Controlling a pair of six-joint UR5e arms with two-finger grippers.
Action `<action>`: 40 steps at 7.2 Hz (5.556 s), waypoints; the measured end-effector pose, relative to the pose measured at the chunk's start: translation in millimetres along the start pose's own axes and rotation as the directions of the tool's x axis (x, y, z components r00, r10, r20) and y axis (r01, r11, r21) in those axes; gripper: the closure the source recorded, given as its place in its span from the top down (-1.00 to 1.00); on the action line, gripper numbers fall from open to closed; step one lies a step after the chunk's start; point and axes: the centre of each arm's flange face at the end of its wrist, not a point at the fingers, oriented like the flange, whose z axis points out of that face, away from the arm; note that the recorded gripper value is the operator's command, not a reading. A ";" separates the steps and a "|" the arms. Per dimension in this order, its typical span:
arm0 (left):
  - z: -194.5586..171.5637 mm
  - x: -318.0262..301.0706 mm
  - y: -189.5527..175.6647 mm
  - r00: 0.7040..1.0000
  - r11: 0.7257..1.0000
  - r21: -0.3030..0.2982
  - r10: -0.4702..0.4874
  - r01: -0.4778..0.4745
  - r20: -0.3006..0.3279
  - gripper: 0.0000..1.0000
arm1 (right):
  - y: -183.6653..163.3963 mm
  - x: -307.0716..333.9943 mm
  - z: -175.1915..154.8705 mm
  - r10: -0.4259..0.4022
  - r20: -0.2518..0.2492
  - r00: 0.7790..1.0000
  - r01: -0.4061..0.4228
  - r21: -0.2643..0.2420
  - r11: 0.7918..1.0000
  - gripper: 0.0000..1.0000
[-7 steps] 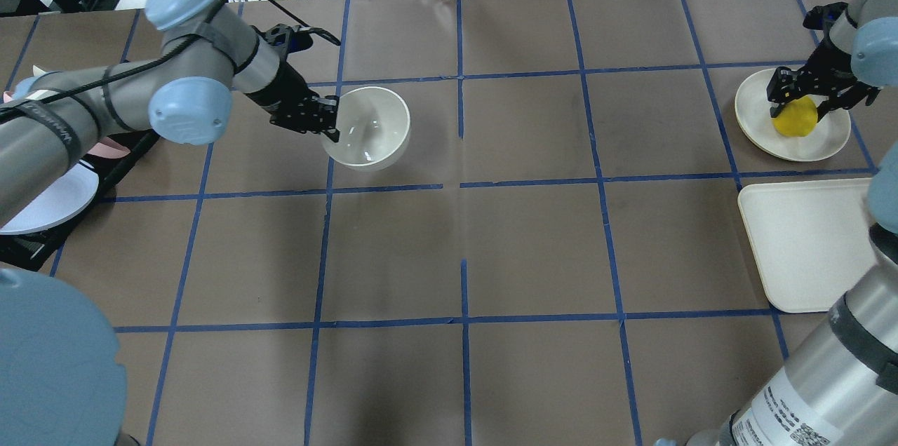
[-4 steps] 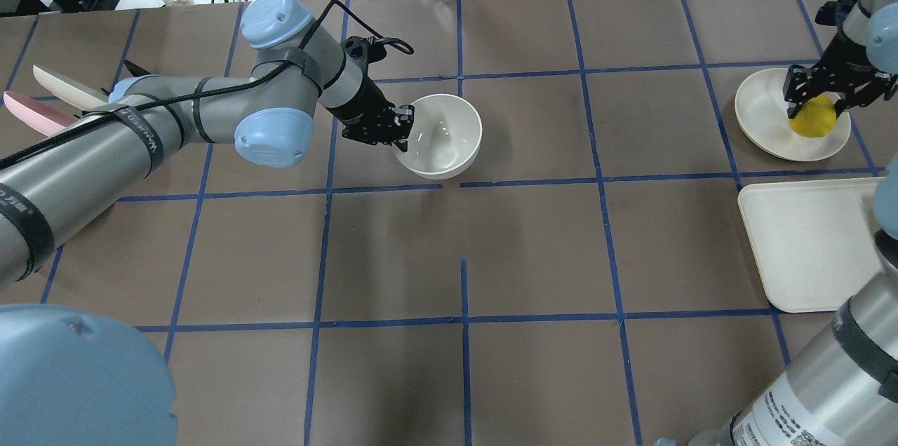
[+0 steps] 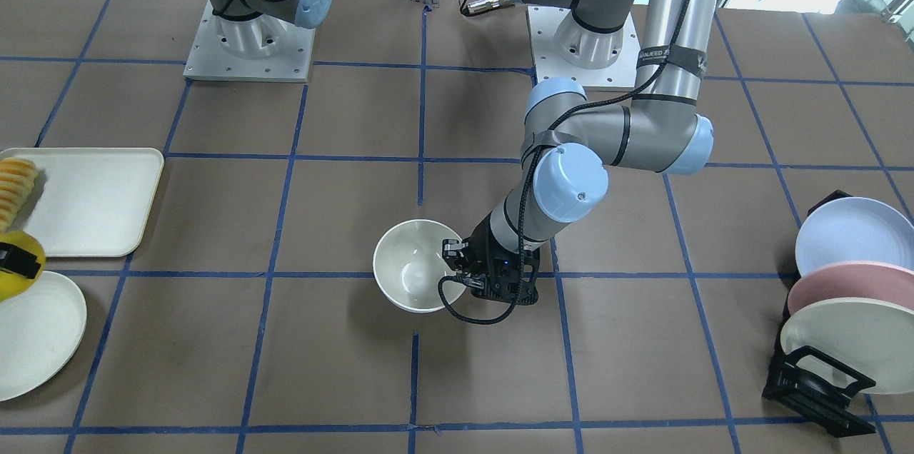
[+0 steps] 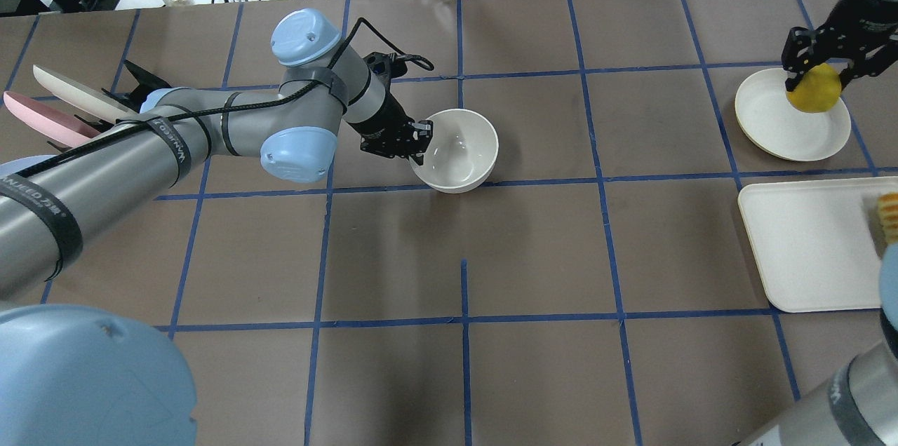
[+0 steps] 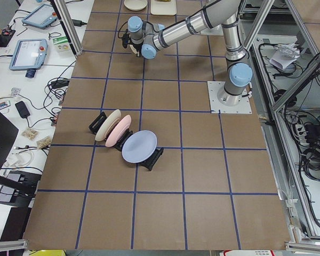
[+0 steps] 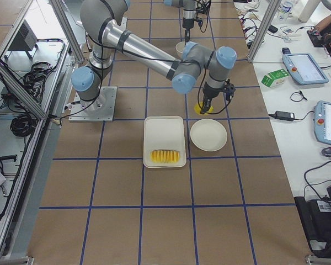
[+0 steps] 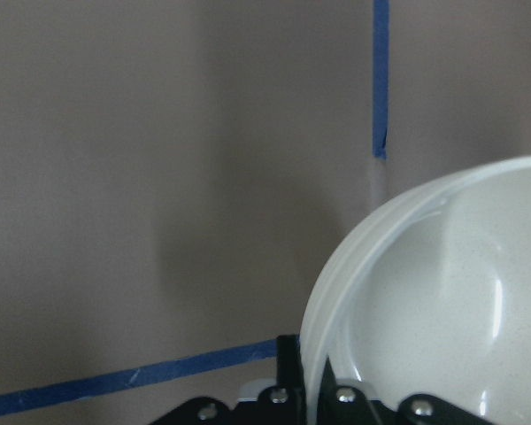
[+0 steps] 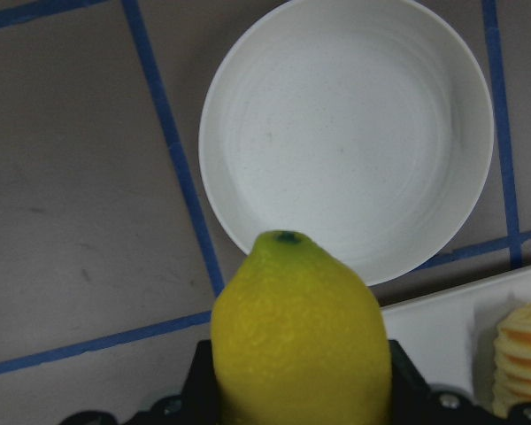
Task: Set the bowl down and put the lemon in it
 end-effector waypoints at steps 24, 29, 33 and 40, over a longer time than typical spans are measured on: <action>-315.8 -16.8 72.4 0.960 1.000 -0.021 0.018 -0.012 0.278 1.00 | 141.5 -460.2 109.5 -0.139 0.135 0.981 0.145 -0.033 0.989 0.39; -334.1 -12.3 76.4 0.961 0.999 0.028 0.015 -0.024 0.277 1.00 | 140.3 -456.1 93.4 -0.130 0.134 0.982 0.132 -0.011 0.991 1.00; -335.3 -13.4 84.1 0.952 0.999 0.023 0.020 -0.029 0.306 1.00 | 145.1 -338.1 -42.9 -0.121 0.104 0.987 0.116 0.051 0.992 1.00; -336.6 -12.0 89.7 0.951 0.999 0.020 0.020 -0.027 0.309 1.00 | 222.3 -190.1 -120.4 -0.075 0.092 0.993 0.072 0.033 0.997 1.00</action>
